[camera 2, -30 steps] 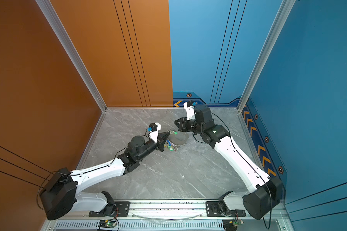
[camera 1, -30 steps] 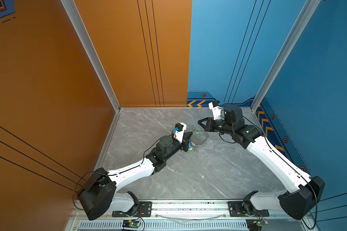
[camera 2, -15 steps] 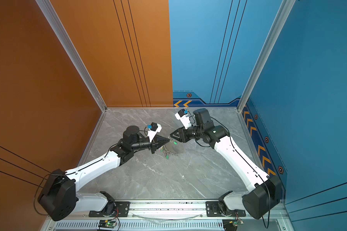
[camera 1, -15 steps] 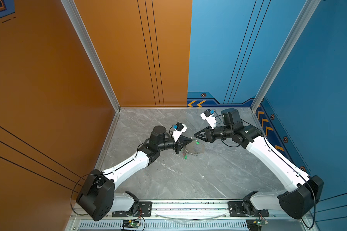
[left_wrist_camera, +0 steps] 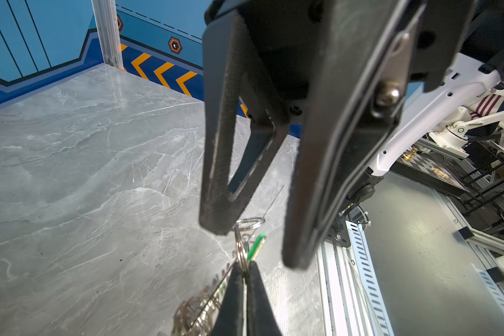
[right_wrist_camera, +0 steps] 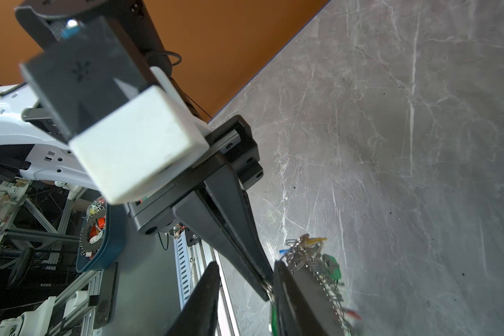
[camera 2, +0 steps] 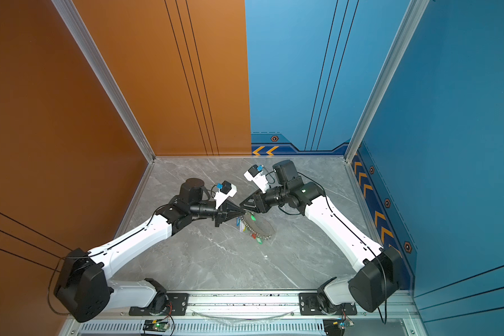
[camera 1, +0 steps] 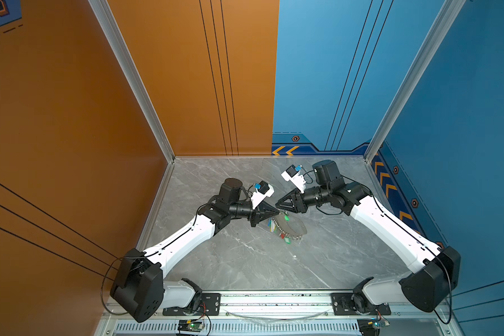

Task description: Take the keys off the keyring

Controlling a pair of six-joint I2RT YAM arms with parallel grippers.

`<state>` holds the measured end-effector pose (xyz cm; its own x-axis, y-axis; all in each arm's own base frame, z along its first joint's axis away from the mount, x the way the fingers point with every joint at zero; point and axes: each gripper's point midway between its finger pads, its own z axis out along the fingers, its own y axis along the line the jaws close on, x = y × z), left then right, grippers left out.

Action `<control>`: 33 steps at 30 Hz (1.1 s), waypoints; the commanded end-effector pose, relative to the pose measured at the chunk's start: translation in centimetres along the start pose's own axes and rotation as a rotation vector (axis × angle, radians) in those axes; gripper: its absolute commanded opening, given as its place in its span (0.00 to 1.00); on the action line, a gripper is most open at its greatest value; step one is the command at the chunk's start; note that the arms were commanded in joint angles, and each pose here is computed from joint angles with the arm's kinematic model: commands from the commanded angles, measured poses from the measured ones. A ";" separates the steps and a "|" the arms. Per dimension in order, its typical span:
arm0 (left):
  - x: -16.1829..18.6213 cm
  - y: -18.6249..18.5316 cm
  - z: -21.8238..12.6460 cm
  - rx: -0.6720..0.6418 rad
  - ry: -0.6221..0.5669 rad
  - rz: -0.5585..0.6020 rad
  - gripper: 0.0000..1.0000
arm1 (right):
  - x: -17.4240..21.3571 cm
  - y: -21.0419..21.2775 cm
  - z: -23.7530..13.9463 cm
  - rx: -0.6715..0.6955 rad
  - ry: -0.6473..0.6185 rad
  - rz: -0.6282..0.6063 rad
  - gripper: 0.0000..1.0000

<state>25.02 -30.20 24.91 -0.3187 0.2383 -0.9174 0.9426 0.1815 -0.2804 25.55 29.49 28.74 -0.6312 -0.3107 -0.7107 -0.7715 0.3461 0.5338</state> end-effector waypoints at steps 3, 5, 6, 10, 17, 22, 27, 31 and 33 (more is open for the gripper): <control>-3.3 -2.2 -1.3 0.073 -0.085 0.081 0.00 | 1.6 -0.4 0.7 -0.015 0.054 0.021 0.34; -3.4 -2.4 -1.4 0.075 -0.088 0.081 0.00 | 1.6 -0.5 0.9 -0.015 0.058 0.024 0.34; -3.5 -2.4 -1.4 0.074 -0.089 0.082 0.00 | 1.7 -0.5 1.0 -0.017 0.061 0.024 0.34; -3.7 -2.2 -1.6 0.063 -0.096 0.084 0.00 | 1.6 -0.3 1.1 -0.024 0.063 0.021 0.29; -3.7 -1.8 -1.7 0.053 -0.099 0.079 0.00 | 1.5 0.2 1.1 -0.041 0.063 0.018 0.07; -3.9 -1.5 -1.9 0.033 -0.104 0.076 0.00 | 1.4 0.7 1.0 -0.059 0.060 0.011 0.00; -3.6 -1.2 -2.0 0.017 -0.102 0.069 0.02 | 1.4 0.6 0.9 -0.051 0.057 0.010 0.00; -3.0 -1.1 -1.8 0.007 -0.093 0.055 0.10 | 0.4 0.3 0.4 -0.029 0.005 0.018 0.00; -2.6 -1.0 -1.6 0.005 -0.085 0.048 0.10 | -0.6 0.5 0.1 -0.045 -0.049 0.026 0.00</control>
<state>24.70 -29.62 26.48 -0.3227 0.2010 -0.9249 0.9415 0.1689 -0.2917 25.36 30.12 27.99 -0.6403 -0.3187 -0.6989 -0.7669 0.3159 0.5586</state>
